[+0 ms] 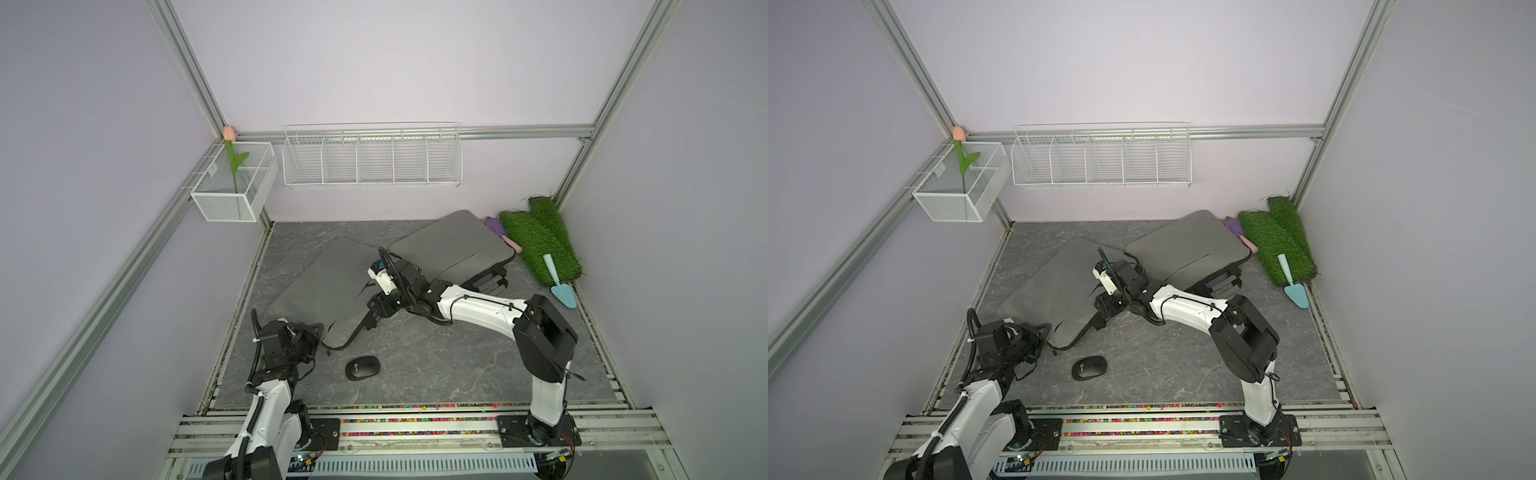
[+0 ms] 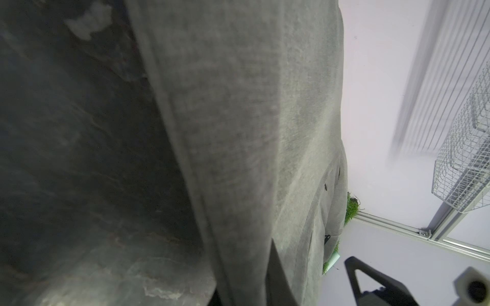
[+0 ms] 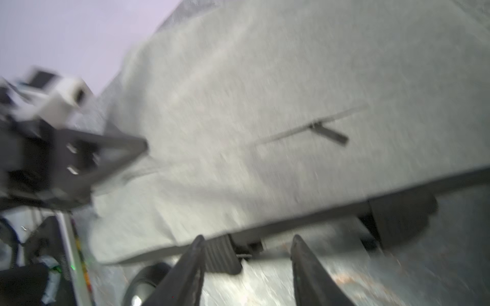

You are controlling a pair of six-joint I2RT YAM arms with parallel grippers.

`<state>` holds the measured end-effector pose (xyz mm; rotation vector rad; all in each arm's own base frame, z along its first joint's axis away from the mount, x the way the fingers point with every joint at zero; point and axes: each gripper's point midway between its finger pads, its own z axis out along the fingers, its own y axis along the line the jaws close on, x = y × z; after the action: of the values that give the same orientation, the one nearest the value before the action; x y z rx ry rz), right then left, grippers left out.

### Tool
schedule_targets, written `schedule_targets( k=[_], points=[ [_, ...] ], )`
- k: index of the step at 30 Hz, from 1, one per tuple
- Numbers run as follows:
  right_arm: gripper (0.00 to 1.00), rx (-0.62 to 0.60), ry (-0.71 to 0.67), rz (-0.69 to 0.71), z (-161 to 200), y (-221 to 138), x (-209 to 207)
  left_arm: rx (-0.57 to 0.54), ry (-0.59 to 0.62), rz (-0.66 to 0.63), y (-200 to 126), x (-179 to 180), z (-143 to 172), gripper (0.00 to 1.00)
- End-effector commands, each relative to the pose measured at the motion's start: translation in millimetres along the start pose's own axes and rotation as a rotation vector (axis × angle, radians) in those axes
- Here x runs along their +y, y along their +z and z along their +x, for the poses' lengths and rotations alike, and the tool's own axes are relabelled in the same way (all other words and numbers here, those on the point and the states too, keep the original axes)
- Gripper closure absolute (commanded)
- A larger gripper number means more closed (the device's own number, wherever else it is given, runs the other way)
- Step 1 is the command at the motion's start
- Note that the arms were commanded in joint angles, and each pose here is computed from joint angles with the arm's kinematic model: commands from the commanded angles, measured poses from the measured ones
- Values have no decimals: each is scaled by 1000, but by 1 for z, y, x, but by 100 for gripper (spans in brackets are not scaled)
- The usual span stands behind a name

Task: Put the mouse into the laptop bag
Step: Unzip the zipper on the zippered laptop bag.

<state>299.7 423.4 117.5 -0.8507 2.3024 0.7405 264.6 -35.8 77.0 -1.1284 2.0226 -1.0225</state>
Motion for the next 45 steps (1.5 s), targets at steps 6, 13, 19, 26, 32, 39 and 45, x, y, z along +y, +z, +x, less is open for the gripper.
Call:
schedule_targets(
  k=[6,13,19,26,32,39,45],
  points=[
    [41,-252,-150,24,3,-67,79,-105,63,188,-34,-93,-20,100],
    [46,-227,-228,-128,33,-34,173,-64,67,206,-25,-108,-7,100],
    [46,-221,-233,-81,38,8,180,-46,70,200,-32,-112,-1,100],
    [47,-241,-218,-31,34,27,168,33,29,119,-31,-94,14,100],
    [47,-287,-229,7,22,33,163,73,-2,126,-29,-85,24,100],
    [51,-339,-223,28,10,36,161,81,-22,148,-37,-85,29,100],
    [60,-389,-206,60,1,36,156,93,-42,148,-35,-81,31,100]
  ],
)
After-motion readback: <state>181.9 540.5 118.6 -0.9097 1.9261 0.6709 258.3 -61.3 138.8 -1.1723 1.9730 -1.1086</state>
